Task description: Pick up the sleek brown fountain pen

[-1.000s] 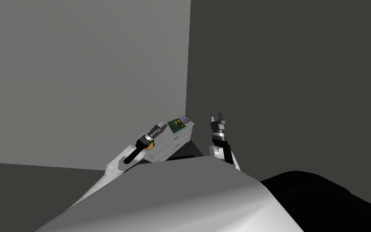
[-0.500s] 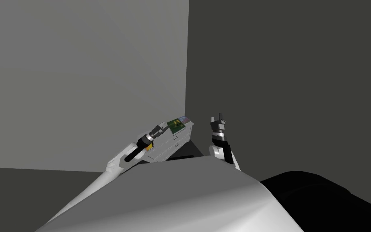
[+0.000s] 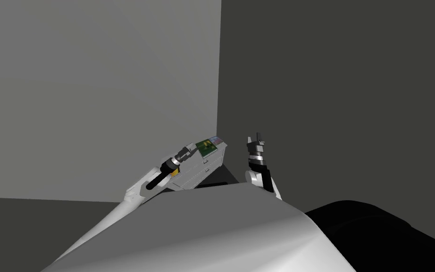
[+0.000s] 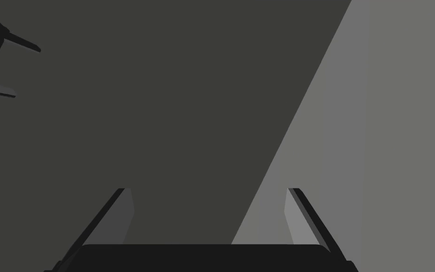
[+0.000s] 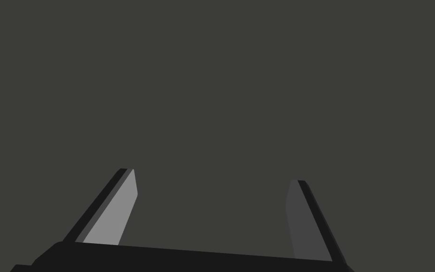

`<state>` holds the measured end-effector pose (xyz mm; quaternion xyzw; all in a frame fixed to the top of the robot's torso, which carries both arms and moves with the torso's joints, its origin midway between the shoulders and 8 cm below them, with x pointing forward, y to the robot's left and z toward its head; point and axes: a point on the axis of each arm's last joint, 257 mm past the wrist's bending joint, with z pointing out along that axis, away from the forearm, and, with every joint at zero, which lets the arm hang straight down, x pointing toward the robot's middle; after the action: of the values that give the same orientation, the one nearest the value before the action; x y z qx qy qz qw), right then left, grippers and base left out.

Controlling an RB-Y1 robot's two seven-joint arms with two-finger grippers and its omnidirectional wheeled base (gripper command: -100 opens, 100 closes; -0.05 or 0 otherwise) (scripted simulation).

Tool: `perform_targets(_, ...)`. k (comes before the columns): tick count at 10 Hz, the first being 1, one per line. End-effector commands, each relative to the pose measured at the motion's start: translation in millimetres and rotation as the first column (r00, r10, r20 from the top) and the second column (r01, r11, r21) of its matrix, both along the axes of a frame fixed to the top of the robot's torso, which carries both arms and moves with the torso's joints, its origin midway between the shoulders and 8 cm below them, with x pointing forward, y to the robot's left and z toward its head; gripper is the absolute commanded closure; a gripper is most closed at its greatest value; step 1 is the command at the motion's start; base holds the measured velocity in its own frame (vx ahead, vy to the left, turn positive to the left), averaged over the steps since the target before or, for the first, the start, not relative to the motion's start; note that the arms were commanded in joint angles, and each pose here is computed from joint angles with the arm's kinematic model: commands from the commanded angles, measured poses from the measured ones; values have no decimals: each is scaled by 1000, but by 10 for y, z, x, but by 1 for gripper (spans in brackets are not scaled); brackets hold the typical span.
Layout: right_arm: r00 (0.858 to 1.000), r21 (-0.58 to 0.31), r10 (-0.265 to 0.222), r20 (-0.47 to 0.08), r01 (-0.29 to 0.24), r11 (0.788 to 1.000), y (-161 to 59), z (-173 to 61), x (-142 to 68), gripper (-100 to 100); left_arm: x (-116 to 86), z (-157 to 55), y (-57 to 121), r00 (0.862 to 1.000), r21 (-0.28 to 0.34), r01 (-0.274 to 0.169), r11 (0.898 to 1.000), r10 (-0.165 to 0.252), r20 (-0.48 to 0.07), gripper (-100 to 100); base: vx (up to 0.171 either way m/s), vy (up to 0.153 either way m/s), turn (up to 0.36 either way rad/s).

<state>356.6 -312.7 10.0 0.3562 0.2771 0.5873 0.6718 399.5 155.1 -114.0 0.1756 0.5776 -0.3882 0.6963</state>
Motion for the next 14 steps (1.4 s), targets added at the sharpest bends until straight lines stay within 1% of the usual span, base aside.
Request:
perform_targets(1, 1000, 0, 0, 0, 0, 1000, 0, 0, 0, 0, 0, 0, 0, 1000, 0, 0, 1000, 0, 0, -100, 11, -16, -45)
perform_targets(2, 1000, 0, 0, 0, 0, 1000, 0, 0, 0, 0, 10, -113, 54, 1000, 68, -9, 998, 8, 15, -100, 23, -23, -95)
perform_targets(4, 1000, 0, 0, 0, 0, 1000, 0, 0, 0, 0, 24, -239, 121, 999, 139, -20, 990, 16, 28, -100, 16, -15, -67)
perform_targets(5, 1000, 0, 0, 0, 0, 1000, 0, 0, 0, 0, 33, -319, 168, 999, 182, -27, 983, 20, 36, -100, 15, -18, -61)
perform_targets(6, 1000, 0, 0, 0, 0, 1000, 0, 0, 0, 0, 42, -410, 224, 999, 230, -34, 973, 24, 44, -100, 11, -1, -49)
perform_targets(9, 1000, 0, 0, 0, 0, 1000, 0, 0, 0, 0, 42, -410, 224, 999, 230, -34, 973, 24, 44, -100, 7, 11, -36)
perform_targets(10, 1000, 0, 0, 0, 0, 1000, 0, 0, 0, 0, 51, -513, 289, 998, 281, -41, 959, 28, 52, -100, 13, -17, -49)
perform_targets(13, 1000, 0, 0, 0, 0, 1000, 0, 0, 0, 0, 51, -513, 289, 998, 281, -41, 959, 28, 52, -100, 4, 9, -27)
perform_targets(14, 1000, 0, 0, 0, 0, 1000, 0, 0, 0, 0, 60, -626, 364, 998, 336, -48, 941, 30, 60, -100, 9, -10, -35)
